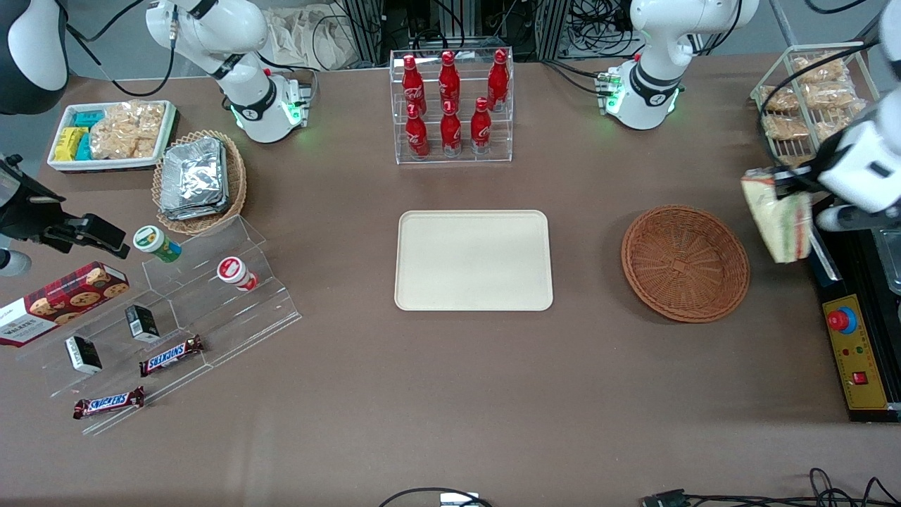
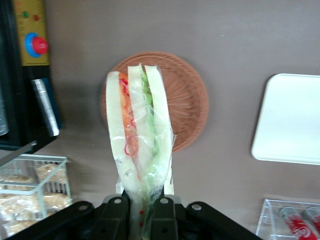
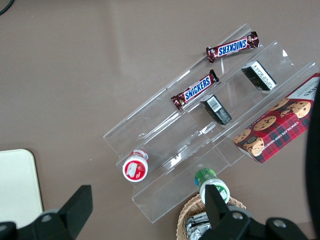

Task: Place sandwich from basket to tray
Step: 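Carry the held sandwich with the left gripper over the white tray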

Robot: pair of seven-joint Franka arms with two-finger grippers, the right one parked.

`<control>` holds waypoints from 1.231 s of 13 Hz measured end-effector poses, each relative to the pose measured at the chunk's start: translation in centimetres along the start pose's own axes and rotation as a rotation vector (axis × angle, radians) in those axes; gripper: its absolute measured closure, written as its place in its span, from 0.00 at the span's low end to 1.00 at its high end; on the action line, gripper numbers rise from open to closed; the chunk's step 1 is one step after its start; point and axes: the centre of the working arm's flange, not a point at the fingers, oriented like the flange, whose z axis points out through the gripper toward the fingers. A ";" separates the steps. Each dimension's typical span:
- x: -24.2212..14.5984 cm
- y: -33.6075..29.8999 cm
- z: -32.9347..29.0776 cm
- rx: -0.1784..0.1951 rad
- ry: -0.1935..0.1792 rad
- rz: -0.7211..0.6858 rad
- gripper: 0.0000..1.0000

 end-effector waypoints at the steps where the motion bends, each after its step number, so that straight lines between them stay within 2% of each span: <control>1: 0.0 4.2 0.0 0.003 0.002 -0.013 0.84; 3: -0.4 13.1 0.9 -0.002 -0.008 -0.039 0.84; 5: -0.5 20.5 3.1 -0.025 -0.040 -0.082 0.84; 7: 0.4 25.1 5.9 -0.047 -0.031 -0.096 0.84; 11: 1.7 29.1 14.5 -0.076 -0.015 -0.064 0.84; 13: 1.3 30.2 20.3 -0.065 0.012 -0.034 0.84; 16: -0.6 31.3 28.2 -0.083 0.046 0.015 0.84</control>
